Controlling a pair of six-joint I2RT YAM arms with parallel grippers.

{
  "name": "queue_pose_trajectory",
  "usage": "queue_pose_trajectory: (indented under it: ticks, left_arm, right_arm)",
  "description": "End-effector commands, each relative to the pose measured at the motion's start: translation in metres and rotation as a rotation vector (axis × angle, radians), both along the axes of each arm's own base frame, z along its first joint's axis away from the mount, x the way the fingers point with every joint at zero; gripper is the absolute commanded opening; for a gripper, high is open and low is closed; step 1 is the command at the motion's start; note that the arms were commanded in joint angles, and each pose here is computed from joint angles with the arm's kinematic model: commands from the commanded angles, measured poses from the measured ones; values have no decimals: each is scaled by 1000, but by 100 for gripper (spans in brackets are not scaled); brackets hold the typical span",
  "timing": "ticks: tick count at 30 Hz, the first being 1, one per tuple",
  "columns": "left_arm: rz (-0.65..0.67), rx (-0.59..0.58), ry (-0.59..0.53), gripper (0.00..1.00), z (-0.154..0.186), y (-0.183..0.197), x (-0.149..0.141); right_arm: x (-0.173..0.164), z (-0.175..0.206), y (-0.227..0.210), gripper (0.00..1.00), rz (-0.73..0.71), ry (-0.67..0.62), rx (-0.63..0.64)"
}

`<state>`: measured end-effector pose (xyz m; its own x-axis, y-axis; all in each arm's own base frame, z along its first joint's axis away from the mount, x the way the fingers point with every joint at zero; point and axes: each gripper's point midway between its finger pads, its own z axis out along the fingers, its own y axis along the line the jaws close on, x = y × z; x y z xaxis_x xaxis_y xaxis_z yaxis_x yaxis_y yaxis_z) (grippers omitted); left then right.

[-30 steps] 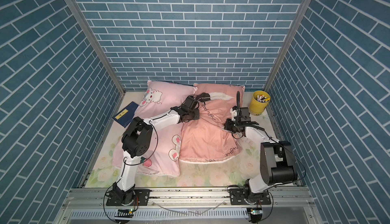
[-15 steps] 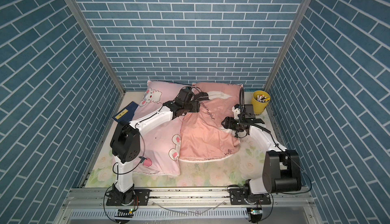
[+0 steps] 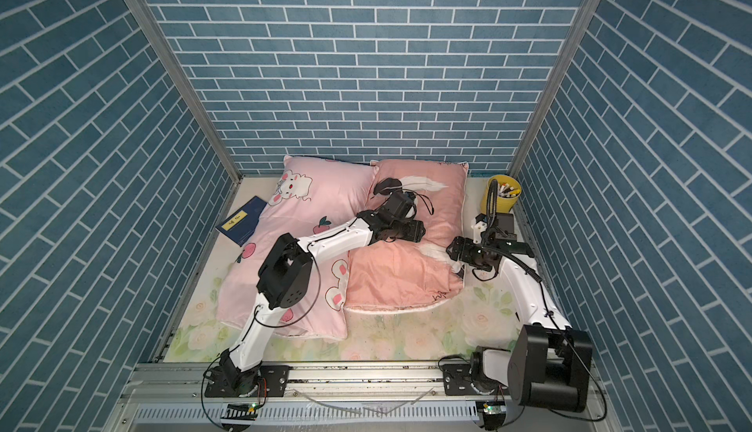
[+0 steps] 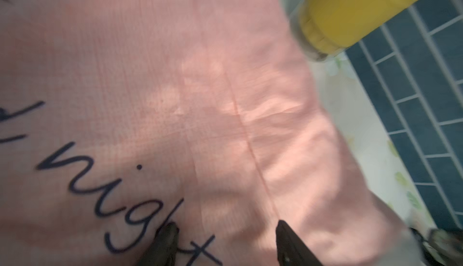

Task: Zip up pillowcases
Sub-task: Pick up the pillowcase from the center of the board.

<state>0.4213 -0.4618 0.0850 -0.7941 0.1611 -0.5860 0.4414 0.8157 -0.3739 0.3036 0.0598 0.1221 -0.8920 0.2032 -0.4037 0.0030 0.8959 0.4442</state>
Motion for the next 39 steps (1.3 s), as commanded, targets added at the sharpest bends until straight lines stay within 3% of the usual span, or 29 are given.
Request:
queue_pose_trajectory:
  ticks: [1,10,17,22,28,39]
  left_arm:
    - [50,22,45,63,-12,17,19]
    - [148,46,70,60,-36,47,58]
    - [169,60,78,59,-46,52,68]
    - [185,55,73,59,-43,59,78]
    - [212,39,85,58,-45,64,94]
    - [262,31,124,57,-60,78,111]
  right_arm:
    - [-2,-16,6,85,60,10,27]
    - [14,-41,29,85,163,-41,192]
    - [10,-42,34,85,82,21,268]
    - [-20,-27,40,85,34,175,316]
    - [-64,-14,56,85,29,211,371]
    - [-105,5,86,85,68,255,452]
